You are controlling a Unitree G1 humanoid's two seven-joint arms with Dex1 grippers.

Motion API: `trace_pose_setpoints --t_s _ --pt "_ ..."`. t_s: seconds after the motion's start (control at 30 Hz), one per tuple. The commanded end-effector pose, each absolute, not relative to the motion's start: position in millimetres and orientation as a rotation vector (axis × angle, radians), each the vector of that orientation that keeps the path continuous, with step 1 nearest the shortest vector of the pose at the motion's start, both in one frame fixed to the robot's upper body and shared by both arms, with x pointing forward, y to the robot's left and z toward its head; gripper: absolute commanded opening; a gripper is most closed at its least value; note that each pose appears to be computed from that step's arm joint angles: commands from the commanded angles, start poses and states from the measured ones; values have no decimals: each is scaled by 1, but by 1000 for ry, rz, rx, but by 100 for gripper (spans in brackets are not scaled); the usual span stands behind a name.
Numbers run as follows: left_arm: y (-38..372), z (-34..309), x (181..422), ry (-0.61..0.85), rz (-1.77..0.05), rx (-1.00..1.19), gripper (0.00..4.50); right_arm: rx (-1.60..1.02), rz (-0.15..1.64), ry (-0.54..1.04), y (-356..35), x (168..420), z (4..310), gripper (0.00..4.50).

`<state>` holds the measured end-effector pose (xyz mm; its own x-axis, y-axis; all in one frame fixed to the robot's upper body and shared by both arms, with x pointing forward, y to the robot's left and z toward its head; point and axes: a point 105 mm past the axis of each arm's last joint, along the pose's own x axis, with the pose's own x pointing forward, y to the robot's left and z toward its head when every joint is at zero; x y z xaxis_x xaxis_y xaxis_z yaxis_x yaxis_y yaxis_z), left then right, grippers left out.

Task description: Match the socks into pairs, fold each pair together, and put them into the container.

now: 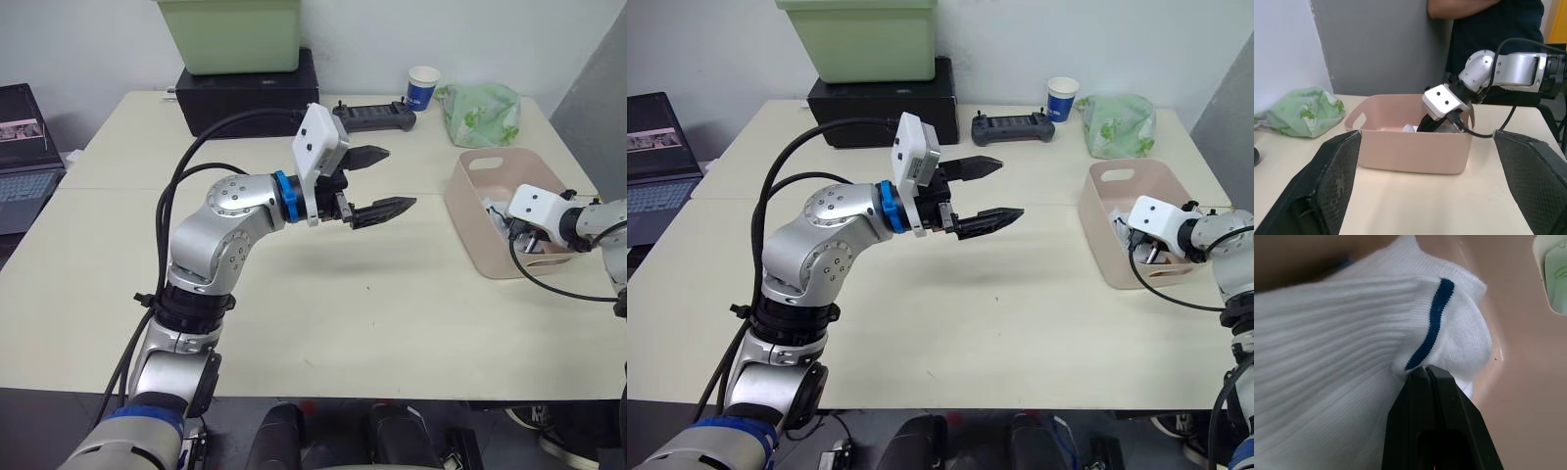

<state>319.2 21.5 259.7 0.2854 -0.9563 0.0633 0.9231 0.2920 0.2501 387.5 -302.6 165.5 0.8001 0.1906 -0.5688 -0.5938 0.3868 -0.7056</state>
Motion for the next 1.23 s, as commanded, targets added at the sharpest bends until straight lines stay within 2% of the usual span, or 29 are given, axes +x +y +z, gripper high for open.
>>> trace_pose_setpoints --t_s 0.03,0.17,0.27,0.4,0.53,0.57,0.63,0.73,0.9,1.07,1.23 --pt "35 263 322 -243 -1211 214 450 -1054 465 320 -308 386 211 2" --pt "57 263 327 -246 -1147 243 450 -1050 441 189 -299 383 254 2" --pt "85 254 332 -218 -1066 291 450 -908 504 47 -266 382 276 63" --pt "122 236 339 -182 -914 303 450 -589 646 -98 -205 373 275 205" --pt "147 220 336 -157 -811 295 450 -428 707 -121 -167 358 258 349" --pt "154 213 333 -140 -783 288 450 -397 721 -117 -158 353 249 391" --pt "169 193 324 -100 -719 281 450 -354 741 -106 -140 344 227 446" --pt "190 157 301 -37 -614 231 450 -380 731 -52 -134 326 174 446" --pt "211 127 282 17 -498 236 450 -324 695 40 -141 303 125 446" --pt "213 109 276 93 -487 286 450 -298 603 45 -154 300 117 446" --pt "212 105 273 114 -503 292 450 -292 592 40 -152 297 115 446"
